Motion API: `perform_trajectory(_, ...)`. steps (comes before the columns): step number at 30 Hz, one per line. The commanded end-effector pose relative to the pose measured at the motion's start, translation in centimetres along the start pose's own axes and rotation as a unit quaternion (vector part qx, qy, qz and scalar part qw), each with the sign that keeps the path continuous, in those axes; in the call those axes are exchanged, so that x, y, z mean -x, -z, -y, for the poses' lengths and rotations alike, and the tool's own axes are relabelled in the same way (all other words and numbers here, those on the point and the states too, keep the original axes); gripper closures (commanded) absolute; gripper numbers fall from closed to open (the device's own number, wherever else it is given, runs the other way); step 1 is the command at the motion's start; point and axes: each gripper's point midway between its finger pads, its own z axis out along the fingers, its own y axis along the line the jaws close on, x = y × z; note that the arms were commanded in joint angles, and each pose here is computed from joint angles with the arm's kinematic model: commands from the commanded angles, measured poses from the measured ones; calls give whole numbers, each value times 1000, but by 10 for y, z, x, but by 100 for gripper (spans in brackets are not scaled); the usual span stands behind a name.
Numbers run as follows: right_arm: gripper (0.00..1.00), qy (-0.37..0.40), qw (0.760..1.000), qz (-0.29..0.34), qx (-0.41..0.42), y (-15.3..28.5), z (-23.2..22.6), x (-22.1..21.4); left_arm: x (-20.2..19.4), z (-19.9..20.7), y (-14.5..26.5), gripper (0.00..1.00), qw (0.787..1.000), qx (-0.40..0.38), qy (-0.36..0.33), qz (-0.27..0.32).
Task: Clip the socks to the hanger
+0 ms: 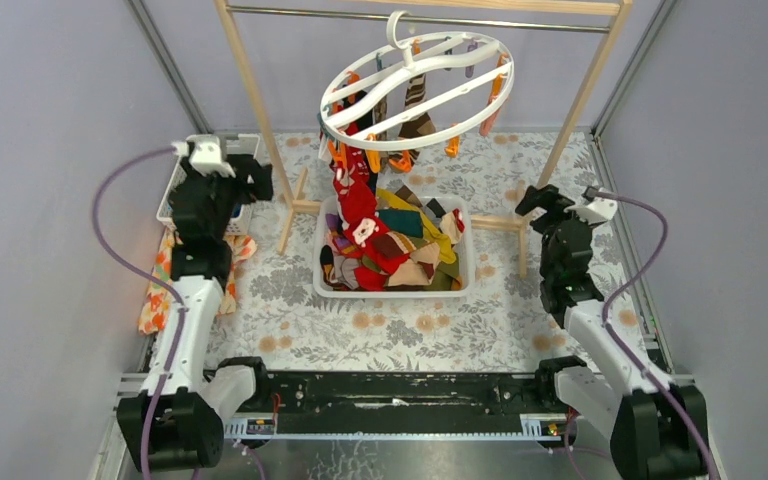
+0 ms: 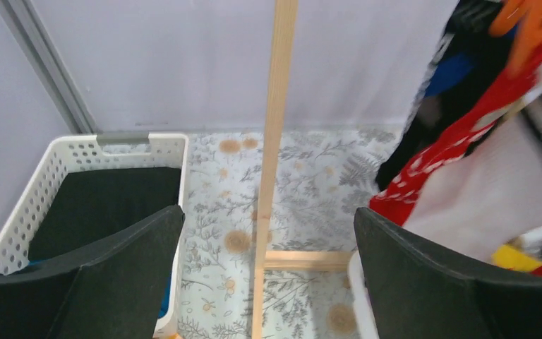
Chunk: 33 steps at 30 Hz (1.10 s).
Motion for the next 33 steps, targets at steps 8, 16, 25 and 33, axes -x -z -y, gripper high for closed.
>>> perform_trajectory(8, 12, -98, 944, -80, 305, 90, -114, 10, 21, 51, 58, 1, 969, -99, 88, -209)
perform_trajectory(16, 13, -64, 895, -57, 438, 152, -206, 15, 53, 70, 67, 1, 960, -150, 89, -219)
perform_trajectory(25, 19, 11, 882, -8, 472, 184, -307, 13, 58, 84, 64, 2, 944, -194, 113, -242)
perform_trajectory(33, 34, 4, 888, 47, 458, 174, -353, 50, 56, 92, 64, 3, 935, -225, 117, -247)
